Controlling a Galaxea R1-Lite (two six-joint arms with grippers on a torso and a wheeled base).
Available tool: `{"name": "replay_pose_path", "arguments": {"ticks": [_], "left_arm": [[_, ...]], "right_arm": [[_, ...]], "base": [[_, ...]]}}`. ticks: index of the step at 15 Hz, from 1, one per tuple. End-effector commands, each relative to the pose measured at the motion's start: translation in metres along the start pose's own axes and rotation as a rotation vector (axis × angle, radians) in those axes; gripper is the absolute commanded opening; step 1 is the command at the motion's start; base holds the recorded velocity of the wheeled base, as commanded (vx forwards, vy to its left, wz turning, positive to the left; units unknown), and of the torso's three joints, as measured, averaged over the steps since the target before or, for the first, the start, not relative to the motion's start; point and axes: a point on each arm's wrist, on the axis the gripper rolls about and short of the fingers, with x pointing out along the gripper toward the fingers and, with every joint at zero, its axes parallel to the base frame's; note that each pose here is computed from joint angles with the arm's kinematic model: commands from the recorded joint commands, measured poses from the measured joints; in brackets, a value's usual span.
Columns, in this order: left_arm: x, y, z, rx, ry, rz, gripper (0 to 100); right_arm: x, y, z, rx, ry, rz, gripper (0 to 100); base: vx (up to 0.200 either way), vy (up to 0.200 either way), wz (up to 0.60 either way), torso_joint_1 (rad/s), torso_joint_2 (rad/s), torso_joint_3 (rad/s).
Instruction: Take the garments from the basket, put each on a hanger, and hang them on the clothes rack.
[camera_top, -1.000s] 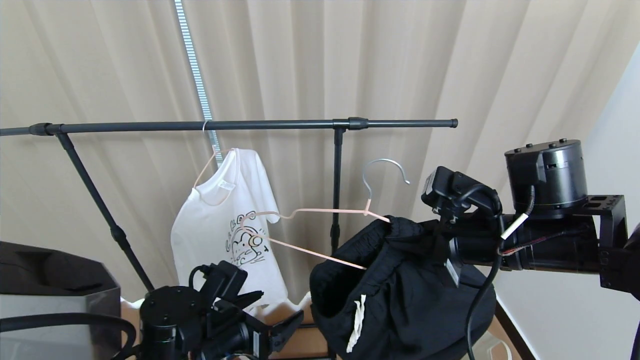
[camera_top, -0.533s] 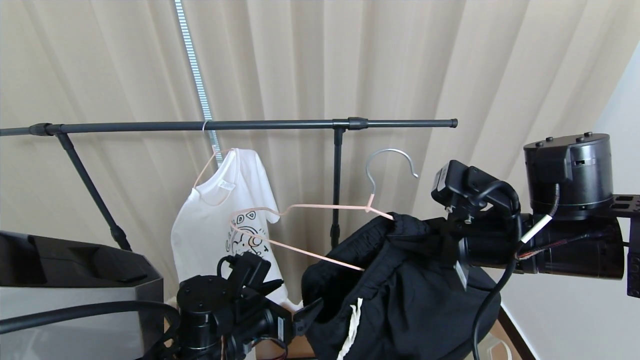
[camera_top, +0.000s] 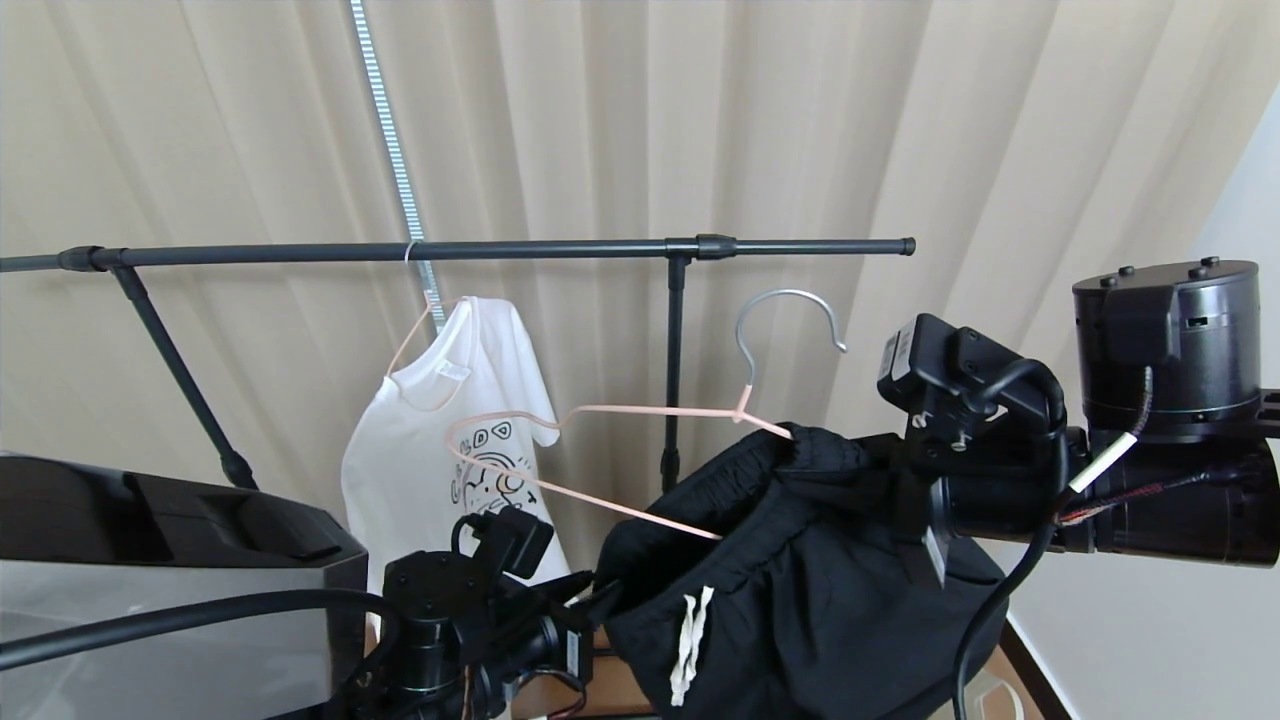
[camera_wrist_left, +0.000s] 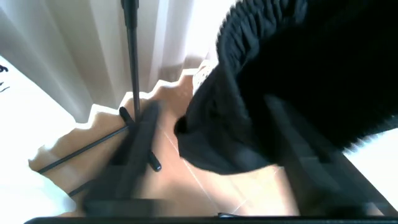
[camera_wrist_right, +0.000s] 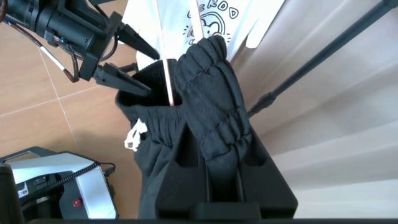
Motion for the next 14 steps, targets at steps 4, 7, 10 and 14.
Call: {"name": "replay_pose_path", "arguments": {"ticks": [4,7,10,14], "left_arm": [[-0.016,0.003,0.014,-0.004,-0.046,0.024,0],[-0.031,0.012,0.021,-0.002,-0.066,0.065,0],[-0.041,0.022,0.029,-0.003,-0.098,0.118,0],[-0.046,0.024,0.031,-0.003,-0.107,0.132,0]], "right_arm": [[0.001,-0.003,-0.002,0.005,0.006,-0.005,0],[0.001,-0.011,-0.008,0.024,0.023,-0.021,0],[0.002,-0.016,-0.015,0.012,0.048,-0.03,0],[0.002,-0.013,-0.022,-0.047,0.072,-0.021,0]], "base": [[0.0,0.0,0.0,0.0,0.0,0.0],[0.0,0.0,0.0,0.0,0.0,0.0],[0.0,0.0,0.0,0.0,0.0,0.0],[0.0,0.0,0.0,0.0,0.0,0.0]]}}
